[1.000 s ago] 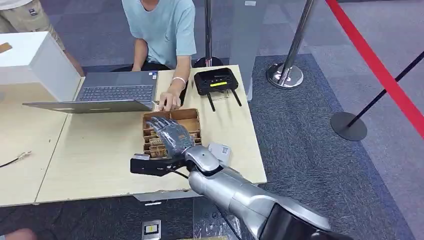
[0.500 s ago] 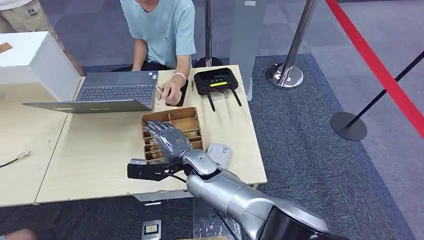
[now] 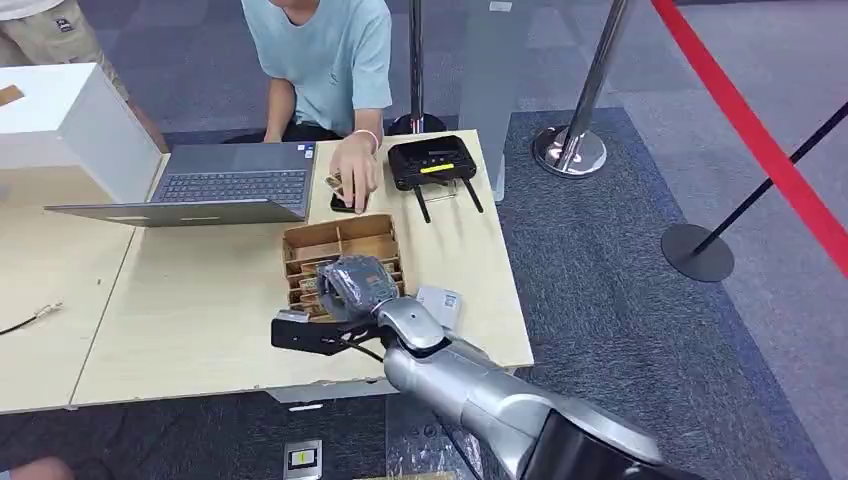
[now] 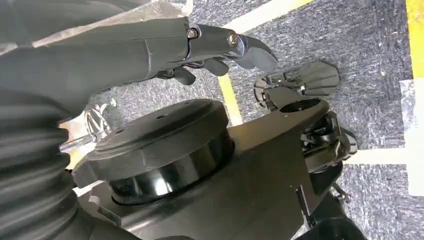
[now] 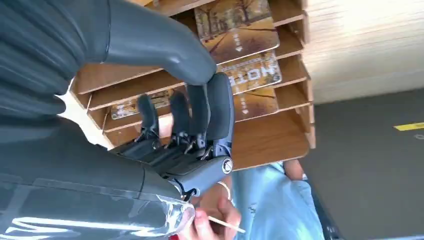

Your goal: Pass the card to the sensor for recognition and then transmit it.

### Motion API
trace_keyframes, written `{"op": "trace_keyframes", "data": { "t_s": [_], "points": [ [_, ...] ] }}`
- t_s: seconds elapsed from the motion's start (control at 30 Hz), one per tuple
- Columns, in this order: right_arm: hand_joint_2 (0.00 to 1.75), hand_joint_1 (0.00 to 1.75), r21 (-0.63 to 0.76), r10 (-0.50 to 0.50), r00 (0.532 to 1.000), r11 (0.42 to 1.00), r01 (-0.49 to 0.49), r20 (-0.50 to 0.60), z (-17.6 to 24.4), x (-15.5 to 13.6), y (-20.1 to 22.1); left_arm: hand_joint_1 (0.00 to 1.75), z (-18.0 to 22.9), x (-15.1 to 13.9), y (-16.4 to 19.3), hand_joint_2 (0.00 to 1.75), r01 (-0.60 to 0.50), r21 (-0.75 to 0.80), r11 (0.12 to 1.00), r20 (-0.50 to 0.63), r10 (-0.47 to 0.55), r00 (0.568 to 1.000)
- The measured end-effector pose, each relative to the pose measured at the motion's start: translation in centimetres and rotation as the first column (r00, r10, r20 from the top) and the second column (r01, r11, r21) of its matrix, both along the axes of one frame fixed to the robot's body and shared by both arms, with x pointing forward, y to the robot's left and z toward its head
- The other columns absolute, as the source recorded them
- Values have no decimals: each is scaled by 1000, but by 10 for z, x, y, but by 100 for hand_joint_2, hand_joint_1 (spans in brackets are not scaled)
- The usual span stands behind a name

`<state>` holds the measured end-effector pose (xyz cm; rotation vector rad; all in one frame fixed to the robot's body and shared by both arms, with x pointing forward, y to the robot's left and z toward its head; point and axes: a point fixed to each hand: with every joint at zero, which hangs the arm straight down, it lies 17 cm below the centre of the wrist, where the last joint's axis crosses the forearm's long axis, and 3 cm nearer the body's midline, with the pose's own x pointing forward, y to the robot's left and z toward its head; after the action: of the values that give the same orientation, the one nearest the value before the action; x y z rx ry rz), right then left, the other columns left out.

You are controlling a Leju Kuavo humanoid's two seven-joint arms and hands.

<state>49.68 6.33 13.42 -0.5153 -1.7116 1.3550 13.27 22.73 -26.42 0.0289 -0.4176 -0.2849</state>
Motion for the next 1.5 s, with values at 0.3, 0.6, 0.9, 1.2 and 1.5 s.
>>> {"op": "trace_keyframes", "data": {
  "t_s": [0.3,0.6,0.9,1.2,1.5],
  "points": [
    [175,52,-13,-25,1000,1000,25,7,-3,5,-10,0,0,0,0,175,-1,1,1000,-1,1,1000],
    [175,44,-83,-18,999,996,22,46,0,8,-8,0,0,0,0,175,6,2,1000,-1,-6,1000],
    [175,51,-103,-16,998,994,24,68,9,14,-6,0,0,0,-1,175,9,0,1000,-1,-9,1000],
    [175,58,-71,0,998,997,5,70,13,10,1,0,0,0,-2,175,7,-2,1000,-1,-7,1000],
    [175,61,-10,0,998,1000,1,66,12,5,3,0,0,-1,-4,175,3,-6,1000,-5,-3,1000]
  ]
}}
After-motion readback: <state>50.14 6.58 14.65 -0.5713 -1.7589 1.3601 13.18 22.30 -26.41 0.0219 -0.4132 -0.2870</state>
